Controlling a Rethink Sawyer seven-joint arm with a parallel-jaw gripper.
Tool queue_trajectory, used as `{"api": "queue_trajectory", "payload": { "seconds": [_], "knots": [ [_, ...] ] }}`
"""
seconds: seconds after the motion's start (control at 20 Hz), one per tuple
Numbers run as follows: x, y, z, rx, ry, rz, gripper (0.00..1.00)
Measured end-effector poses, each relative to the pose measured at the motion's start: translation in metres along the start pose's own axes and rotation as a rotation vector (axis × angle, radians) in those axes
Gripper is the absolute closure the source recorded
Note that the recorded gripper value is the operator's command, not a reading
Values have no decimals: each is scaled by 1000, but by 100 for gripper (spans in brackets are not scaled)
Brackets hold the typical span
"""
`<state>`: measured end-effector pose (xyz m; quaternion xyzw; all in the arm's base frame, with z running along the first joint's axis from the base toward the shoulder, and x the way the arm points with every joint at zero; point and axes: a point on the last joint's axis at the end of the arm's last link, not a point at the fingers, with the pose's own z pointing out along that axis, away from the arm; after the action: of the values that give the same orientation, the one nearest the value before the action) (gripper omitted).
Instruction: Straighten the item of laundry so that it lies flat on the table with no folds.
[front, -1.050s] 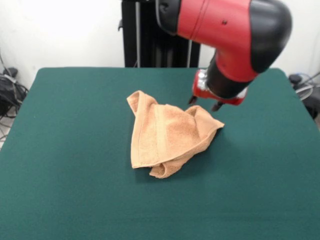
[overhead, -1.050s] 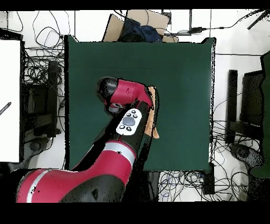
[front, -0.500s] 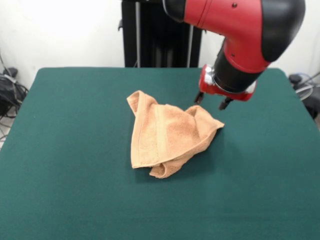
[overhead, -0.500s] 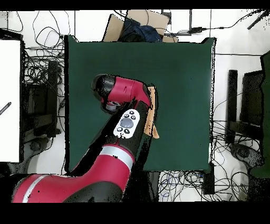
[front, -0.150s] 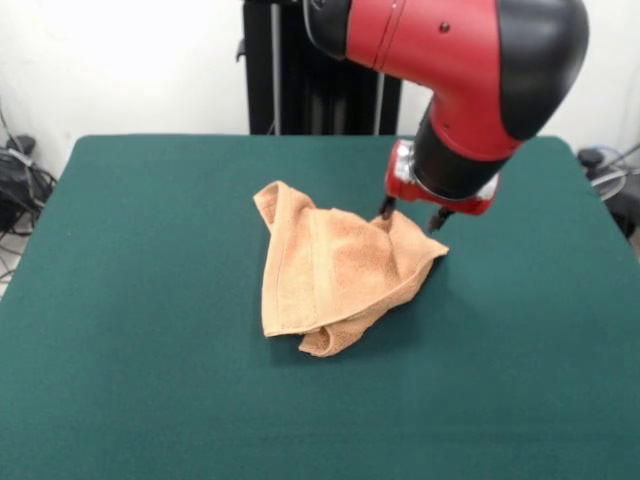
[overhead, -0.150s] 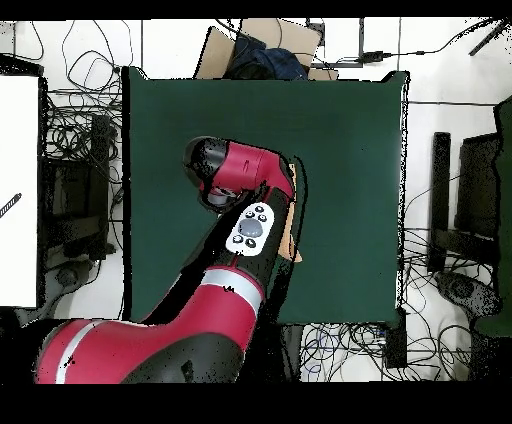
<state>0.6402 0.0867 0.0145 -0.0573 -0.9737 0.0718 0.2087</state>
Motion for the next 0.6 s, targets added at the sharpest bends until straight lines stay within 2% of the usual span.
{"api": "queue_trajectory", "payload": {
  "seconds": [0.6],
  "knots": [
    [-3,2,0,-2,-21,1,0]
  ]
}}
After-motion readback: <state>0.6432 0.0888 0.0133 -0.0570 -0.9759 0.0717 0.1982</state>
